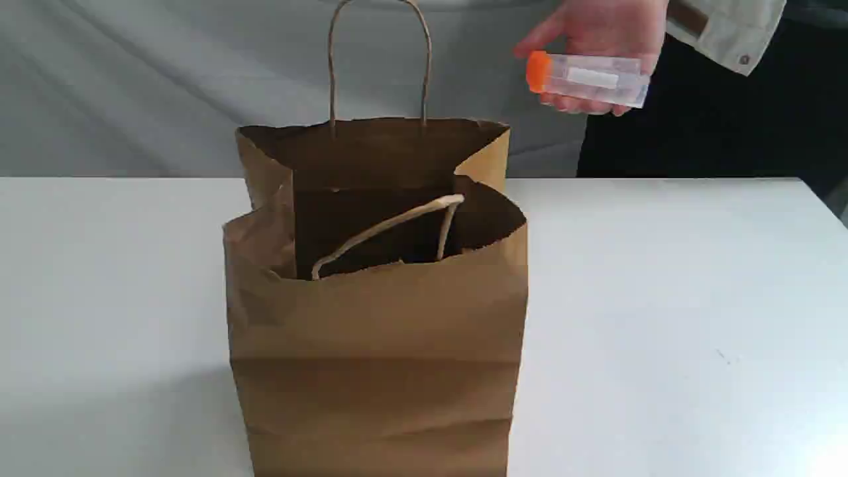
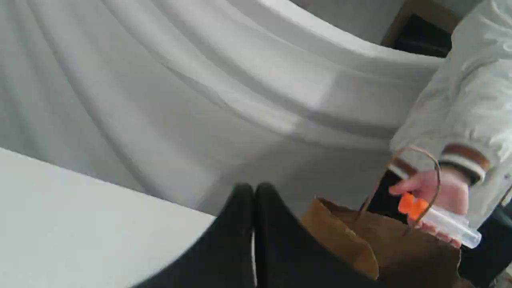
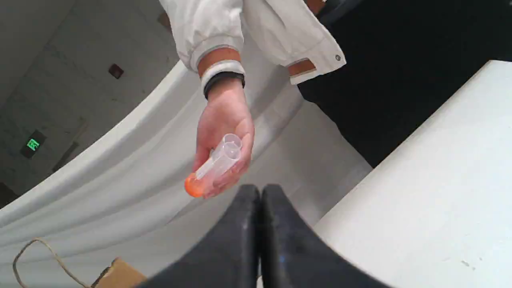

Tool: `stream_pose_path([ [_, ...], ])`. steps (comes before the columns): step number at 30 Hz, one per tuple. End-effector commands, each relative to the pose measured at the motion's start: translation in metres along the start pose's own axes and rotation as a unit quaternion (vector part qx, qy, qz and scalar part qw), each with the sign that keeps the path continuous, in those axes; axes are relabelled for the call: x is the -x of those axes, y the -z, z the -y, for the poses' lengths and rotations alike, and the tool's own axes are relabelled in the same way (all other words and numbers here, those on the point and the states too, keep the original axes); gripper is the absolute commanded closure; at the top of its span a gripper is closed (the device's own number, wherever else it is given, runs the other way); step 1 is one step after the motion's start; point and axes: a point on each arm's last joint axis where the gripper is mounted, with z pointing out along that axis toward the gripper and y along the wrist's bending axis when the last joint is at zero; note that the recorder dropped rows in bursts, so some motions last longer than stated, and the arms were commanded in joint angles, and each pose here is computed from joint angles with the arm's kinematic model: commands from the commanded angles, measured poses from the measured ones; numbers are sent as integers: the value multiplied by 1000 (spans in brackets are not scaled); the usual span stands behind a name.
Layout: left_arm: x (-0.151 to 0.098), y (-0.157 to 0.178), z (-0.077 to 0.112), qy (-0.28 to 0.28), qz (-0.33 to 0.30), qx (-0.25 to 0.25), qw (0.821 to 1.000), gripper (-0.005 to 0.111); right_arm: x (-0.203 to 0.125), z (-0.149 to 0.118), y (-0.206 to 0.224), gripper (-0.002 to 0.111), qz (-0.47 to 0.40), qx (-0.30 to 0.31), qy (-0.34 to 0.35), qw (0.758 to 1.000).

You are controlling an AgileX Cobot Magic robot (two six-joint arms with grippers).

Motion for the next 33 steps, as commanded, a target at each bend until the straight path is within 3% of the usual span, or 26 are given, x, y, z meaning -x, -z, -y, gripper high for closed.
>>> stream_pose_path([
  [1,12,-13,9,-36,-72,3,997,107,-6,0,1,108,-28,7,23,999],
  [4,16,-26,17,-70,-137,-19,988,107,-8,-1,1,108,-38,9,31,999],
  [7,19,-39,29,-96,-175,-80,977,107,-8,-2,1,108,-43,13,43,998],
  [14,19,-62,51,-152,-216,-226,938,107,19,-40,7,108,-24,72,161,984],
  [19,12,-75,54,-155,-239,-280,917,103,31,-64,9,108,-52,99,188,976],
  [27,5,-86,64,-189,-221,-401,868,90,35,-81,-19,108,-158,77,210,962],
  [33,2,-96,61,-208,-216,-406,863,64,38,-91,-45,108,-224,57,235,944],
])
